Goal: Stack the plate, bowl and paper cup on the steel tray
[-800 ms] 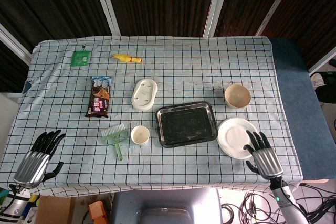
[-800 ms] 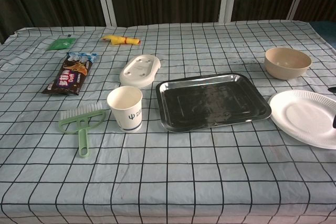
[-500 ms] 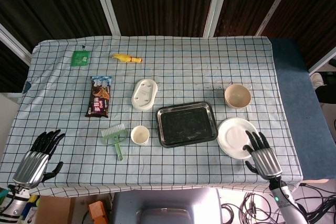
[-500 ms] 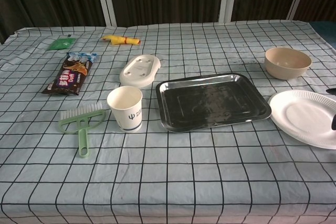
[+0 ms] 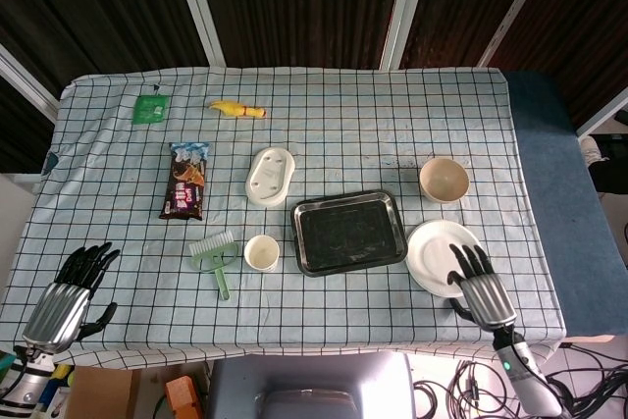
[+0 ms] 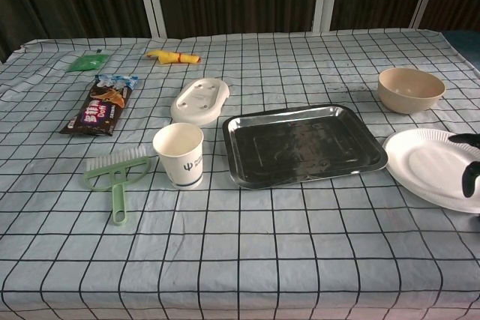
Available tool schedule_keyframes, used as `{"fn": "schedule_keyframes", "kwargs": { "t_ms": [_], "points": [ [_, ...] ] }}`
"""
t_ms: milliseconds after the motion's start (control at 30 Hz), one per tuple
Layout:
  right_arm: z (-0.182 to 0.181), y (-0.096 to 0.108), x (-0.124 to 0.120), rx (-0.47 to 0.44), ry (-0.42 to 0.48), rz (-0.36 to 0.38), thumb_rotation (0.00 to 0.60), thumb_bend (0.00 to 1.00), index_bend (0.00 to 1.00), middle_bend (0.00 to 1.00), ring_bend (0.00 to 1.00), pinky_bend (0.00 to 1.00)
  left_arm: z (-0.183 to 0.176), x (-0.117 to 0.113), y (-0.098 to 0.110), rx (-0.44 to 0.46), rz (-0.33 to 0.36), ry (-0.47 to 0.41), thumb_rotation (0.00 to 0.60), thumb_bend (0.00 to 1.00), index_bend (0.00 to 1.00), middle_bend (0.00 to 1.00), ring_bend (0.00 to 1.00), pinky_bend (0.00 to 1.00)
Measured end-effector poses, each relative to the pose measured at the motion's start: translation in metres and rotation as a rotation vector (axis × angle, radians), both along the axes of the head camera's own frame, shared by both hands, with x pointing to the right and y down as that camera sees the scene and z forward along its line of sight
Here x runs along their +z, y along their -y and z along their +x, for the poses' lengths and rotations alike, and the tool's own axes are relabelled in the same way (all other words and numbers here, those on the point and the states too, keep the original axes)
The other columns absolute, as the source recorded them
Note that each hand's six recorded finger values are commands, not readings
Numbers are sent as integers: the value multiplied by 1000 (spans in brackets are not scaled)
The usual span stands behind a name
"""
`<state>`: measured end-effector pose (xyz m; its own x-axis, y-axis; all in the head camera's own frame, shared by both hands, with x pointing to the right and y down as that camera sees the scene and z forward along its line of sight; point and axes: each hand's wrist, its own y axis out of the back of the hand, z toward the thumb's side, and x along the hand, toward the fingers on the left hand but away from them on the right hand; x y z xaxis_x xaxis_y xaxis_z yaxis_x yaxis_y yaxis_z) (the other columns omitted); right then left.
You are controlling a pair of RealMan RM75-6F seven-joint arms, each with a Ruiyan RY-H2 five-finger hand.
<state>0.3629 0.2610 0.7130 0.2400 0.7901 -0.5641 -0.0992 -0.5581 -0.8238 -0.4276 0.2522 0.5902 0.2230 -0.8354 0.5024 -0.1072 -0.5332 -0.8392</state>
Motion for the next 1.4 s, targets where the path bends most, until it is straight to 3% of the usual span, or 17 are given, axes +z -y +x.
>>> {"fn": "schedule_keyframes", "kwargs": {
  "t_ms": [267, 467, 800, 1100, 1400],
  "points": [
    [-3, 3, 2, 2, 21, 18, 600, 227, 548, 68, 0, 34, 0, -1, -1, -1, -2, 0, 600, 366, 0, 0, 0, 46],
    [-4, 6, 0, -2, 38, 40, 600, 402, 609, 97, 0, 51, -1, -2, -1, -5, 2, -2, 600, 367, 0, 0, 0, 47],
    [-7, 8, -4, -4, 66, 67, 600, 493, 697, 140, 0, 76, -3, -4, -2, -9, 9, -4, 600, 366, 0, 0, 0, 47],
    [-7, 21, -27, 29, 123, 176, 600, 497, 726, 162, 0, 90, -4, -5, -2, -13, 9, -5, 600, 365, 0, 0, 0, 47],
    [-15, 46, -70, 35, 195, 341, 600, 502, 730, 167, 0, 90, -3, -3, -2, -14, 3, -5, 600, 368, 0, 0, 0, 47]
  ]
}}
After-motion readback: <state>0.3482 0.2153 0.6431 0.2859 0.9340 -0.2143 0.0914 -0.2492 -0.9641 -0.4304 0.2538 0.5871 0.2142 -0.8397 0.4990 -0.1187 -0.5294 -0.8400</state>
